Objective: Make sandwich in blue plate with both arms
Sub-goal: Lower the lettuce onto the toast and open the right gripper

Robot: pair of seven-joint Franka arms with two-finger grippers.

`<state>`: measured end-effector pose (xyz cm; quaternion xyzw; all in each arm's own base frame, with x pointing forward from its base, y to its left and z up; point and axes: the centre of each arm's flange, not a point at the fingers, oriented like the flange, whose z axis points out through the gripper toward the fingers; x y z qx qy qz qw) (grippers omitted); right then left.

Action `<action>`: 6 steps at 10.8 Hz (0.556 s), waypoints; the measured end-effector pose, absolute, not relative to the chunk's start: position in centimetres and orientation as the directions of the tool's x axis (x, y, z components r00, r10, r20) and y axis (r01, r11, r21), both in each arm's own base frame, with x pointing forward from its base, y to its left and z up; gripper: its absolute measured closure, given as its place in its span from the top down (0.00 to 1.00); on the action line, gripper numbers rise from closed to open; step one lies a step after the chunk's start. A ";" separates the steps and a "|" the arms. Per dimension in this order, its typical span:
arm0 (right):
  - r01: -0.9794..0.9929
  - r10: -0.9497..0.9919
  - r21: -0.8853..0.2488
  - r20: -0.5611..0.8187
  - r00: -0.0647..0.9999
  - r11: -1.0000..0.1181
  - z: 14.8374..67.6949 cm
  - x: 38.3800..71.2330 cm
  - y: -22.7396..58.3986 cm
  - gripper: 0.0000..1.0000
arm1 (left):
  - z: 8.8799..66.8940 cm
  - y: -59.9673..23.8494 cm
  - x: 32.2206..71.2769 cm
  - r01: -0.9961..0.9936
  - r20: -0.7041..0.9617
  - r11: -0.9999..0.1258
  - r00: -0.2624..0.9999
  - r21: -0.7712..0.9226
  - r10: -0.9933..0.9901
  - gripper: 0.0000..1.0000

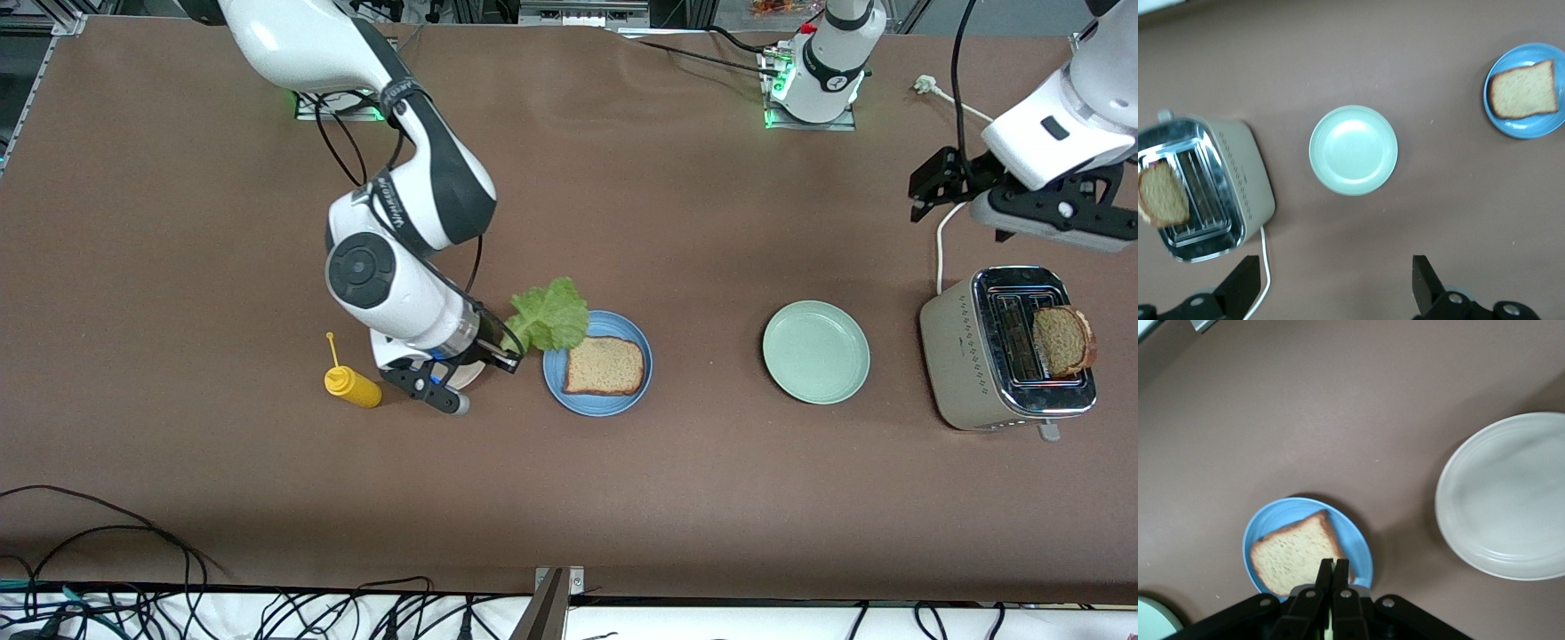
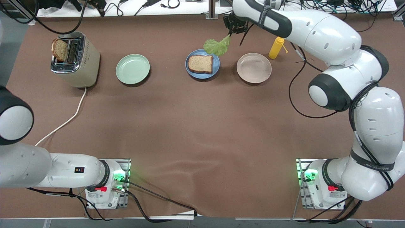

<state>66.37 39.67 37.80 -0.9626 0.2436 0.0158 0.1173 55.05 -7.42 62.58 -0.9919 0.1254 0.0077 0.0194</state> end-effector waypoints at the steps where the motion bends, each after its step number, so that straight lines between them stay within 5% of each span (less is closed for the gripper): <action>1: -0.502 -0.498 -0.234 -0.079 0.864 -0.833 37.0 66.3 40.6 0.02 | 62.1 -7.0 54.0 -0.242 -0.037 -0.970 0.970 -0.035 -0.240 1.00; 6: -0.595 -0.625 -0.349 -0.032 0.780 -0.724 29.3 65.3 46.6 0.02 | 61.3 -7.8 53.2 -0.251 -0.073 -0.967 0.966 -0.033 -0.248 1.00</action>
